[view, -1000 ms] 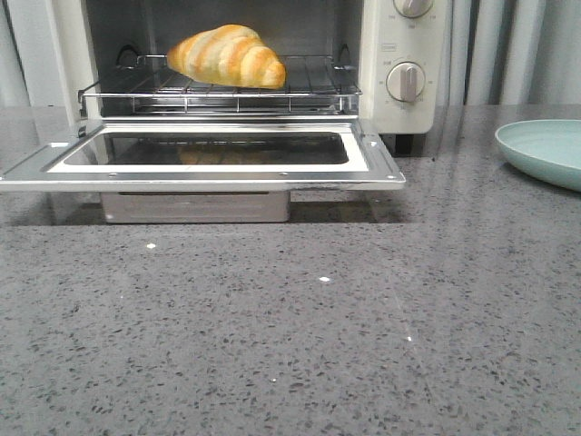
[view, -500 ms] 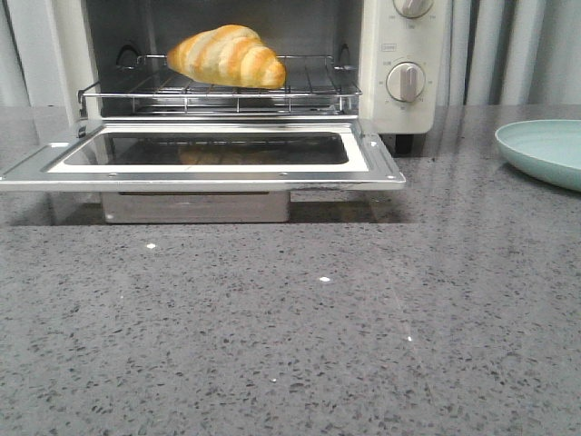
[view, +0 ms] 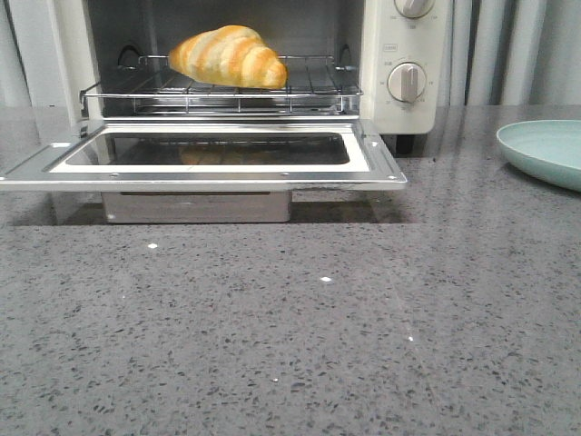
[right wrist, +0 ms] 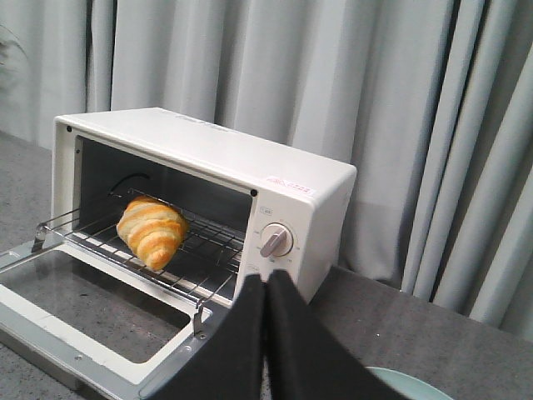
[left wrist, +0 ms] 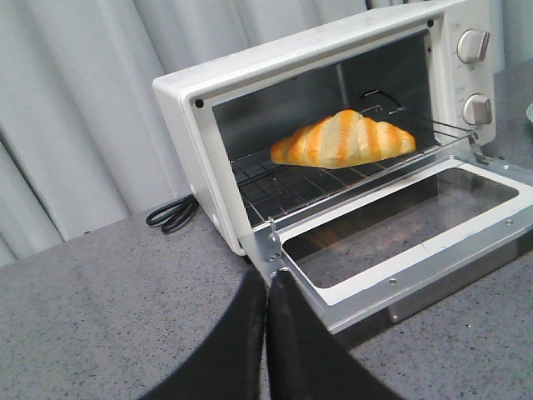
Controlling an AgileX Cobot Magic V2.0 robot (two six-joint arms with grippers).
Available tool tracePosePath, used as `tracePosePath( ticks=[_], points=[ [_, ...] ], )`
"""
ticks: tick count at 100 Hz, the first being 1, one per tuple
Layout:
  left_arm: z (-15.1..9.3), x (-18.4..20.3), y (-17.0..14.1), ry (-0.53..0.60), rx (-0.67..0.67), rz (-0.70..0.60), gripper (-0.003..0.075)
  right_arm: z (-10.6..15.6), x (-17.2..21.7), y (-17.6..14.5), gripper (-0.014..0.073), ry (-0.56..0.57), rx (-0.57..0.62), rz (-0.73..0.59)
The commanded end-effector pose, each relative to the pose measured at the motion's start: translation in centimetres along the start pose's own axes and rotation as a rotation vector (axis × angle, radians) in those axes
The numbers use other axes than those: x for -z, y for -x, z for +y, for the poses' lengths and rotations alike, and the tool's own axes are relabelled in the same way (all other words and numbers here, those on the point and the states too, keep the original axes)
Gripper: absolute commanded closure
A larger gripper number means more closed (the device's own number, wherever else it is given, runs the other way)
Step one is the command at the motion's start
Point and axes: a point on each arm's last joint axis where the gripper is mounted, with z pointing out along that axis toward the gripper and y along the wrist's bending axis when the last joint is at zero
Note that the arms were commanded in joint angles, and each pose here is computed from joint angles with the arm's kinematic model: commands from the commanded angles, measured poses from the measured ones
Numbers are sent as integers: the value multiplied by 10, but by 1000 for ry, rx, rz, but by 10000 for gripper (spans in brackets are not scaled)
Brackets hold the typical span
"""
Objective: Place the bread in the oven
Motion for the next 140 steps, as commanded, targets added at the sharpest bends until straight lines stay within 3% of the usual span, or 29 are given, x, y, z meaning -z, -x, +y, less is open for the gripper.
tracePosePath(
  ticks=[1, 17, 31, 58, 64, 140],
  points=[
    [1, 1, 8, 23, -35, -110, 741, 0, 0, 11, 643, 7, 17, -75],
    [-10, -10, -29, 48, 17, -132, 741, 0, 0, 11, 643, 7, 17, -75],
    [-15, -18, -64, 91, 129, -30, 741, 0, 0, 11, 643, 7, 17, -75],
    [-20, -13, -106, 161, 194, 129, 741, 0, 0, 11, 643, 7, 17, -75],
    [-21, -11, -111, 164, 215, 171, 741, 0, 0, 11, 643, 7, 17, -75],
    [-21, -11, -110, 163, 218, 166, 741, 0, 0, 11, 643, 7, 17, -75]
  ],
)
